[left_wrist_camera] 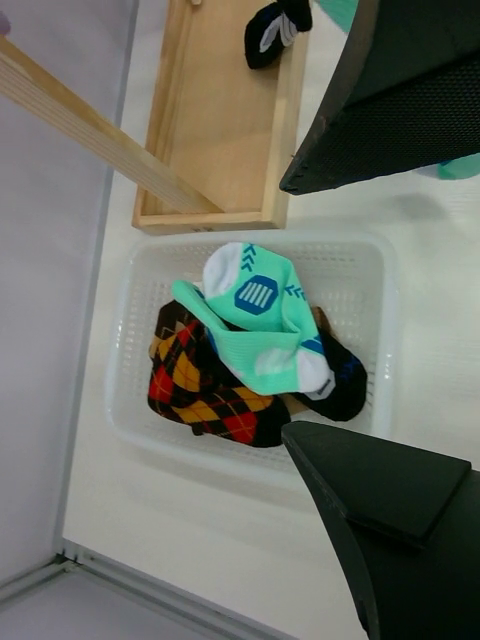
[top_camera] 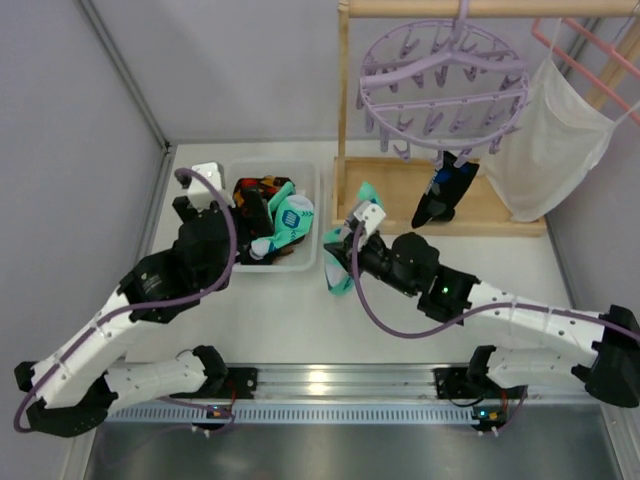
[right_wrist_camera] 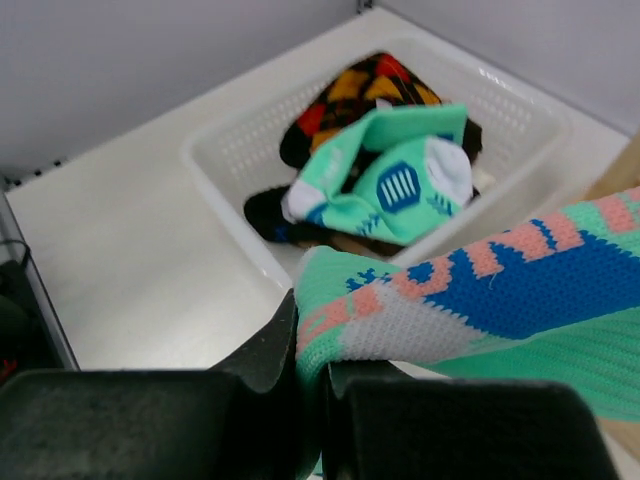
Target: Remove the socks clipped to the hanger
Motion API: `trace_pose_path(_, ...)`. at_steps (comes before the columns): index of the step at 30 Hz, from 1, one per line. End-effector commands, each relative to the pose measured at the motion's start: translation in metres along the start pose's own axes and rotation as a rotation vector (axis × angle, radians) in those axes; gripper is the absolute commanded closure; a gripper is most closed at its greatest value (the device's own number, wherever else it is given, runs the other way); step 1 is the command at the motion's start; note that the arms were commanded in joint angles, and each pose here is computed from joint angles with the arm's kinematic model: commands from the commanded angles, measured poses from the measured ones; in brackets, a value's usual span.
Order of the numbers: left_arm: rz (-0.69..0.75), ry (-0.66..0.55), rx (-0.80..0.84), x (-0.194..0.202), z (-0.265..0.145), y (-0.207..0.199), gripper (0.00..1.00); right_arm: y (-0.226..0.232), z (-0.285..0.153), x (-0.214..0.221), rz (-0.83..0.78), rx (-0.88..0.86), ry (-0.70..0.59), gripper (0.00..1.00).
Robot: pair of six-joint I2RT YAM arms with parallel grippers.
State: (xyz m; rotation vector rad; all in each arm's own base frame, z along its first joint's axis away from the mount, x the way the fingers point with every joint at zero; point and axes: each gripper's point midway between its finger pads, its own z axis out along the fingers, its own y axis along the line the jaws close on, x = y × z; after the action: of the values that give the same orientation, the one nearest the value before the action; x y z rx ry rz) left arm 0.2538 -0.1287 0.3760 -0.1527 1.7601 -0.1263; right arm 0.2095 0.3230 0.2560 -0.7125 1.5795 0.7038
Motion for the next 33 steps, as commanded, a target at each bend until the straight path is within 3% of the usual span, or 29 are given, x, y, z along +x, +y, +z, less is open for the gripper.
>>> trace_pose_path(1,-0.036,0.064,-0.01,0.025,-0.014,0.023,0.02,0.025,0.025,-0.068,-0.04,-0.11,-0.138,1.0)
trace_pose_path(2,-0.04,0.06,-0.02,0.026,-0.019,0.033,0.01,0.026,0.032,-0.091,-0.074,-0.111,-0.171,1.0)
trace_pose_path(4,-0.028,0.054,-0.055,0.026,-0.026,0.049,0.01,0.03,0.057,-0.087,-0.106,-0.114,-0.131,1.0)
trace_pose_path(5,-0.017,0.038,-0.09,0.024,-0.032,0.066,0.02,0.033,0.065,-0.109,-0.122,-0.124,-0.159,1.0)
trace_pose_path(7,-0.017,-0.008,-0.143,0.015,-0.042,0.09,0.02,0.037,0.096,-0.099,-0.138,-0.136,-0.127,1.0)
trace_pose_path(9,-0.01,-0.056,-0.227,0.009,-0.049,0.115,0.01,0.036,0.118,-0.12,-0.154,-0.134,-0.163,1.0)
trace_pose_path(10,-0.033,-0.078,-0.234,0.006,-0.055,0.125,0.02,0.036,0.145,-0.094,-0.17,-0.132,-0.102,1.0)
trace_pose_path(11,-0.045,-0.091,-0.245,0.005,-0.057,0.13,0.01,0.033,0.158,-0.113,-0.181,-0.101,-0.131,1.0)
trace_pose_path(13,-0.073,-0.119,-0.277,0.008,-0.062,0.143,0.01,0.022,0.2,-0.064,-0.162,-0.07,-0.014,1.0)
trace_pose_path(15,-0.063,-0.124,-0.308,0.017,-0.059,0.148,0.02,0.015,0.224,-0.052,-0.065,-0.049,0.001,1.0)
trace_pose_path(16,-0.066,-0.121,-0.31,0.021,-0.058,0.148,0.01,0.003,0.242,-0.018,-0.017,-0.025,0.054,1.0)
trace_pose_path(18,-0.042,-0.107,-0.314,0.03,-0.055,0.147,0.02,-0.007,0.257,0.01,0.079,0.035,0.093,1.0)
trace_pose_path(19,-0.037,-0.104,-0.316,0.031,-0.054,0.145,0.02,-0.01,0.267,0.048,0.103,0.06,0.162,0.99)
trace_pose_path(21,-0.025,-0.098,-0.318,0.033,-0.052,0.145,0.01,-0.01,0.279,0.068,0.19,0.081,0.204,0.97)
trace_pose_path(22,-0.026,-0.095,-0.313,0.034,-0.052,0.143,0.02,-0.013,0.285,0.108,0.205,0.102,0.289,0.97)
trace_pose_path(28,-0.005,-0.068,-0.291,0.043,-0.049,0.138,0.02,-0.013,0.297,0.131,0.284,0.133,0.313,0.95)
trace_pose_path(33,-0.016,-0.069,-0.284,0.042,-0.05,0.138,0.02,-0.004,0.287,0.087,0.294,0.078,0.241,0.69)
